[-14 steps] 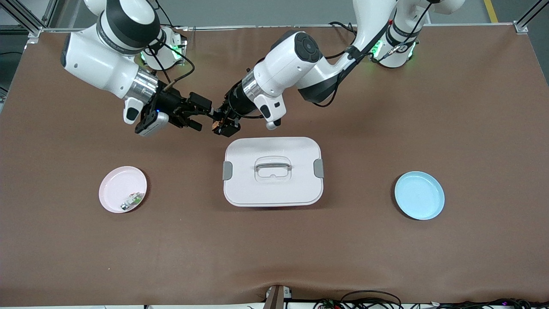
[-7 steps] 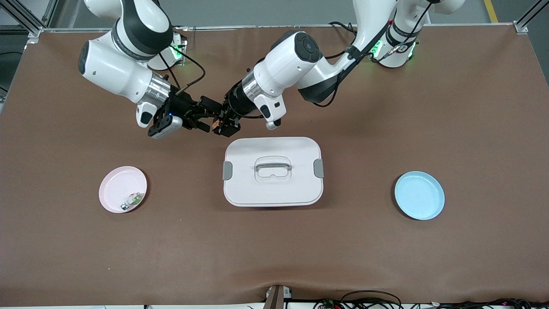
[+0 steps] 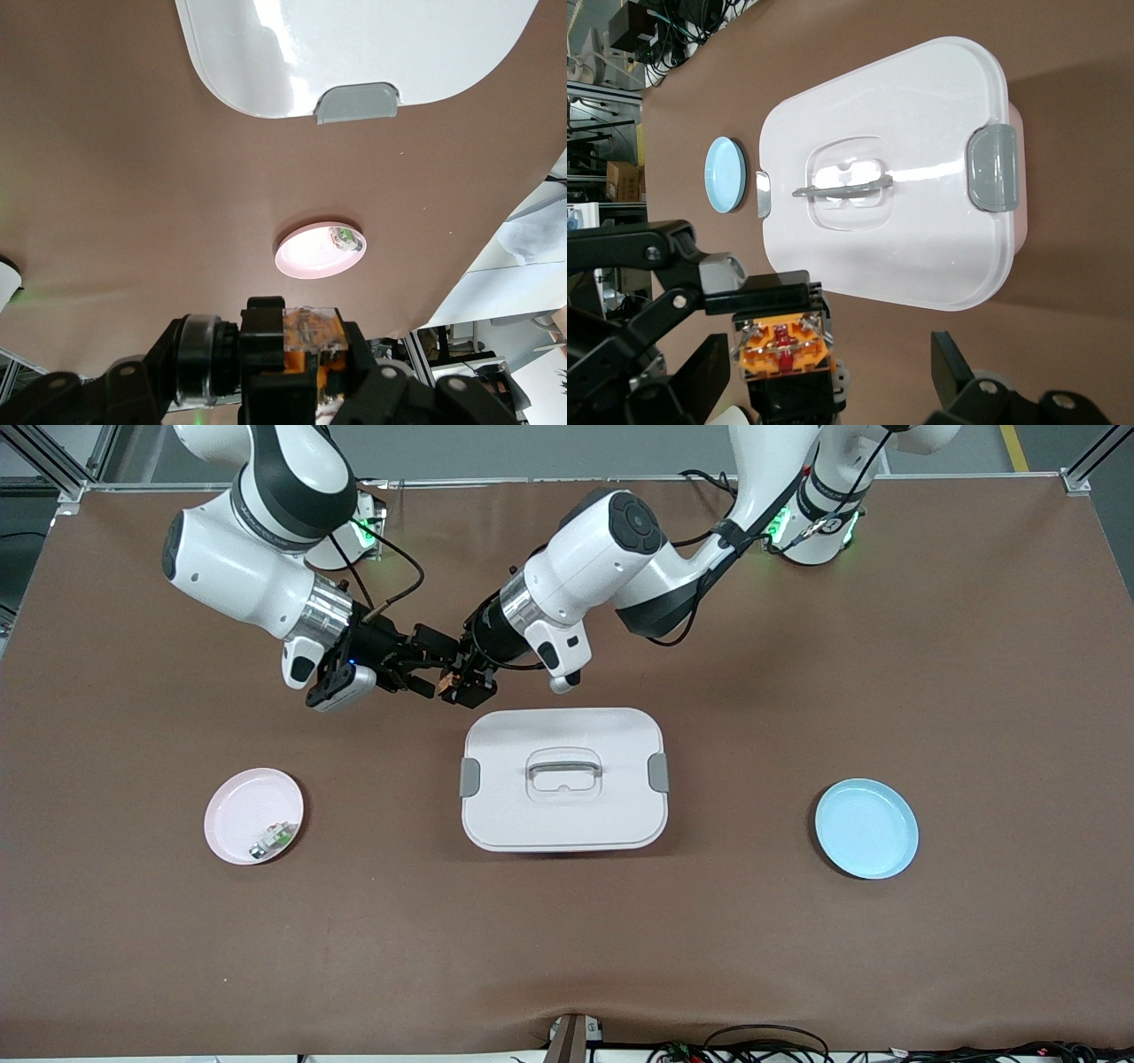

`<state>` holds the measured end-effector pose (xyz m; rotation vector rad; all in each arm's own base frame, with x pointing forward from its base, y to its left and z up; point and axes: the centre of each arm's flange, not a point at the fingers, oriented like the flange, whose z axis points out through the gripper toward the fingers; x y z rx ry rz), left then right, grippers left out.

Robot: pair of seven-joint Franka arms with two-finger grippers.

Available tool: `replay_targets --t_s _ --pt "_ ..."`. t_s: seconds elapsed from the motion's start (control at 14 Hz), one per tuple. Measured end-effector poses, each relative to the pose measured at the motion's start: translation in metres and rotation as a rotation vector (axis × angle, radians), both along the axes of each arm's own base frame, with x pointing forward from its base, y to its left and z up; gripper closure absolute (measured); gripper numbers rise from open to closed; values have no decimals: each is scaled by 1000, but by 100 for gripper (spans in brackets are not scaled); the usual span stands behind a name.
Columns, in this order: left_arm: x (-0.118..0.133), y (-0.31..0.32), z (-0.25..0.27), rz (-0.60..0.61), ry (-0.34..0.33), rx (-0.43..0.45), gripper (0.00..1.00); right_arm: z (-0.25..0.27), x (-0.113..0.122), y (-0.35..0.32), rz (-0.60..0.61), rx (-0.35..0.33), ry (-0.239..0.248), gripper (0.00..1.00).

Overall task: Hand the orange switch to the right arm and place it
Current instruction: 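Close the right gripper on the switch beside the left gripper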

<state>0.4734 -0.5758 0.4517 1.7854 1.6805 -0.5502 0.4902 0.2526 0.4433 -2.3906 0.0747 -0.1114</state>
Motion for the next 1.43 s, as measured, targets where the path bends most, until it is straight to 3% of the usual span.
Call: replay_targets --t_s 0.21,0.29,0.5,0.57,0.71,1.43 --pt "0 0 0 0 0 0 27 0 0 1 -2 7 6 4" --pt "0 0 0 0 0 0 27 0 -1 1 -1 7 7 9" --pt "0 0 -2 0 2 3 27 3 -1 4 4 14 4 43" --pt "1 0 -2 -1 -2 5 27 3 -1 4 4 14 4 43" --pt "0 0 -3 -5 -8 11 27 5 -2 6 11 18 -3 57" --pt "1 0 -1 -8 -18 13 27 7 -1 6 10 20 -6 57"
